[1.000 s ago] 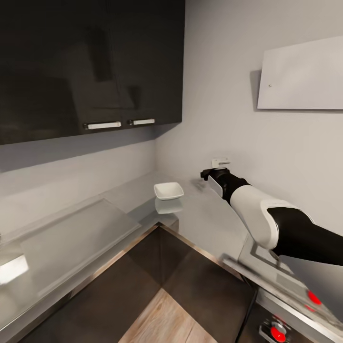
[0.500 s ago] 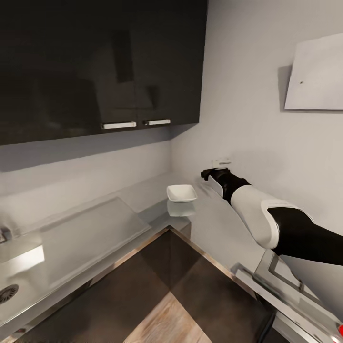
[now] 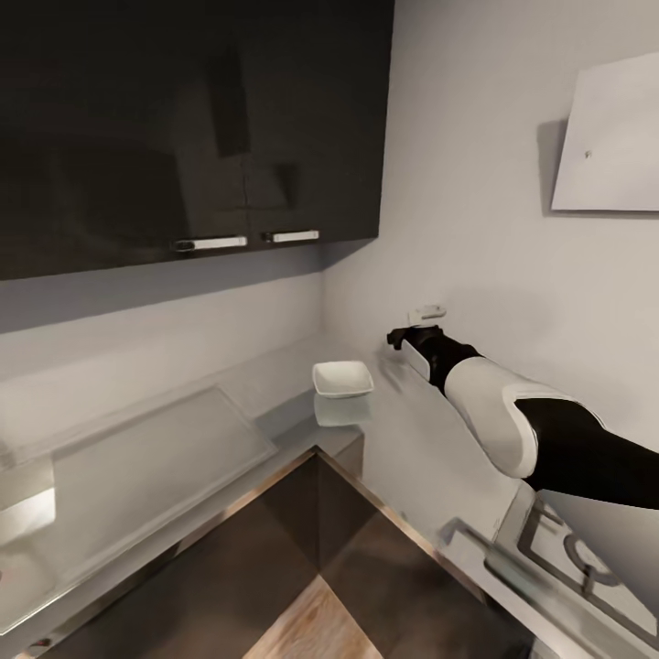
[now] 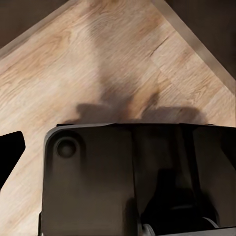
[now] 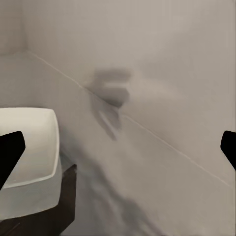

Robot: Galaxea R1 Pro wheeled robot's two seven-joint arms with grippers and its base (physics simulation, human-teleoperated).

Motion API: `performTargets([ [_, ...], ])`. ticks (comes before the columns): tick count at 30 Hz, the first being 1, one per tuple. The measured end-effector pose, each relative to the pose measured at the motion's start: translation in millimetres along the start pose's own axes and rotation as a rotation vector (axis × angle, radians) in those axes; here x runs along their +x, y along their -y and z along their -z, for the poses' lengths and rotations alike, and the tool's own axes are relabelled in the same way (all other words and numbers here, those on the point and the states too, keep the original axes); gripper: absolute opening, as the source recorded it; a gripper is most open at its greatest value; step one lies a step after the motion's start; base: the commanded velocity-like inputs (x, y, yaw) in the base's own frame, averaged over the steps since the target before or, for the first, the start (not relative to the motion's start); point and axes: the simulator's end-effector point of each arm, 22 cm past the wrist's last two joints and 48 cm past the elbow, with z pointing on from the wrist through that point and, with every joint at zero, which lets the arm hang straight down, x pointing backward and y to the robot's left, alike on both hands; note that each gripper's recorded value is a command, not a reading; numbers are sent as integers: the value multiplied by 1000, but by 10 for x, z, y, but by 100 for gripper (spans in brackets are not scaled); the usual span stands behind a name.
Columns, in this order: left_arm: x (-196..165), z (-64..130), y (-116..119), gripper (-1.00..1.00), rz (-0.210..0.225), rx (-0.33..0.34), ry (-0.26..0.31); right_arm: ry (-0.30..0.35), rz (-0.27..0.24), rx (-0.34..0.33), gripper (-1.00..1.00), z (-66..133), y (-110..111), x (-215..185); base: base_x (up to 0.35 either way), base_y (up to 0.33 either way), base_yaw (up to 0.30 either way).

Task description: In the kitchen, take the Vidalia onion out of the sink, dice it on the chopping board with the paring knife, put the diced onion into the bowl on the countertop, then place both the paring knife and the chopping board into the sink.

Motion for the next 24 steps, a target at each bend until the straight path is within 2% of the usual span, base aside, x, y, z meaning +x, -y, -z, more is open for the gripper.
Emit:
performTargets([
  [16,67,14,-16,100,4,-3,-14,-2,0,-1,100,-1,-5,12,276,123,0],
  [24,140,27,-21,100,8,-6,-30,-13,4,-4,100,-9,-18,65,119,10,0],
])
